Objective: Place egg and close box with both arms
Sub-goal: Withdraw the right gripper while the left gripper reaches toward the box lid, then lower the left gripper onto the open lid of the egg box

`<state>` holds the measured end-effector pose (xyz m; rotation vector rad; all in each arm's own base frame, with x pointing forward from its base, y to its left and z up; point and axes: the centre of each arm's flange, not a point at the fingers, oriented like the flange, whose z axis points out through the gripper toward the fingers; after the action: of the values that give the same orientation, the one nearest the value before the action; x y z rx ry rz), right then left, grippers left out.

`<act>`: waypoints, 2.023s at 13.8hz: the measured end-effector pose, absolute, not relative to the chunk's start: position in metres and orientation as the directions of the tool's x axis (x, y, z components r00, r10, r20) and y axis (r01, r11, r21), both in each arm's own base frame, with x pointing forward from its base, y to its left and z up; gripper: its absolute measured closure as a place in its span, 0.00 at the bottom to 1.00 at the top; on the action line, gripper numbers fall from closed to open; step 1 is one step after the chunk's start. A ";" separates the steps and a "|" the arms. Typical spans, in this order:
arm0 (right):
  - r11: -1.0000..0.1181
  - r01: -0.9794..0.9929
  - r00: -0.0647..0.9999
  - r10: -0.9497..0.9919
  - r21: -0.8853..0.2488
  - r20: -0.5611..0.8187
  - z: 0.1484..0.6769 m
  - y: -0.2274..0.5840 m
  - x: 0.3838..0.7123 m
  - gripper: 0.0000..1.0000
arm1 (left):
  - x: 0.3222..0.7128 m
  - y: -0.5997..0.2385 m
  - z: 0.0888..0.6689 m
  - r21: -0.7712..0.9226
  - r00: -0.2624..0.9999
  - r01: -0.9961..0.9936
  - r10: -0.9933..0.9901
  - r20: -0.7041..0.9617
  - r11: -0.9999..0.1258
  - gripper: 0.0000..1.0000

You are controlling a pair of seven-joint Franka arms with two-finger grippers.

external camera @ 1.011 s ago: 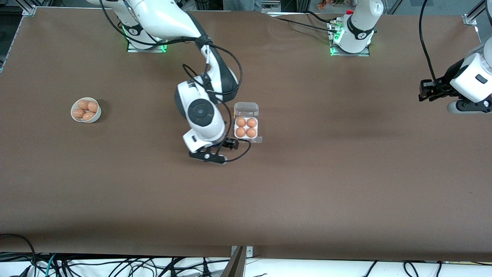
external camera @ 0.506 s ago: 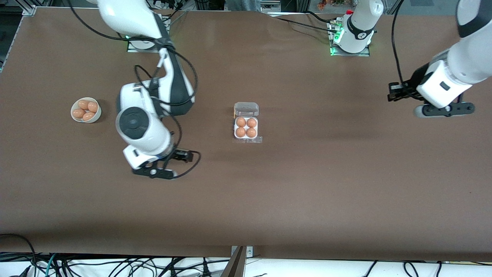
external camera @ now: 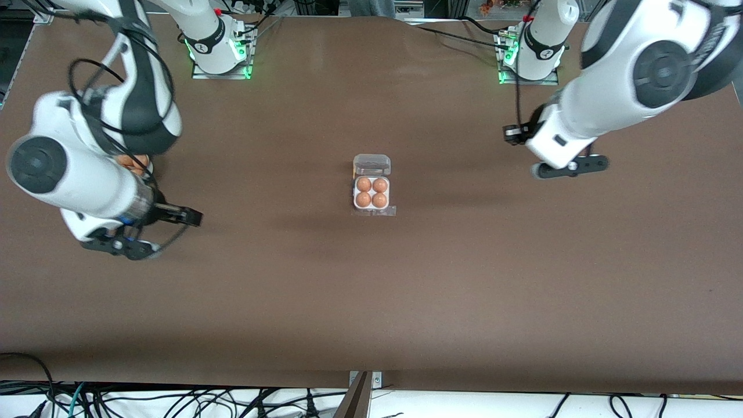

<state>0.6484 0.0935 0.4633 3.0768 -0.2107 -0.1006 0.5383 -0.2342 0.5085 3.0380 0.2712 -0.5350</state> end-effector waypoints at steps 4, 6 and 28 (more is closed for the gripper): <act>-0.987 -0.159 0.987 -0.159 0.018 -0.027 0.534 0.044 0.609 0.00 | 0.512 -0.309 0.469 0.007 0.890 0.141 0.124 -0.438 -0.990 0.87; -0.981 -0.192 0.981 -0.192 0.010 -0.028 0.573 0.019 0.584 0.00 | 0.501 -0.338 0.445 0.011 0.858 0.137 0.112 -0.502 -0.991 0.90; -0.989 -0.147 0.987 -0.147 0.006 -0.069 0.596 0.004 0.550 0.00 | 0.459 -0.491 0.263 -0.005 0.769 0.167 0.133 -0.625 -0.986 0.99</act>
<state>0.5497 0.0039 0.5959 3.1299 -0.2319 -0.1086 0.4588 -0.4907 0.2630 2.9064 0.2466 -1.0212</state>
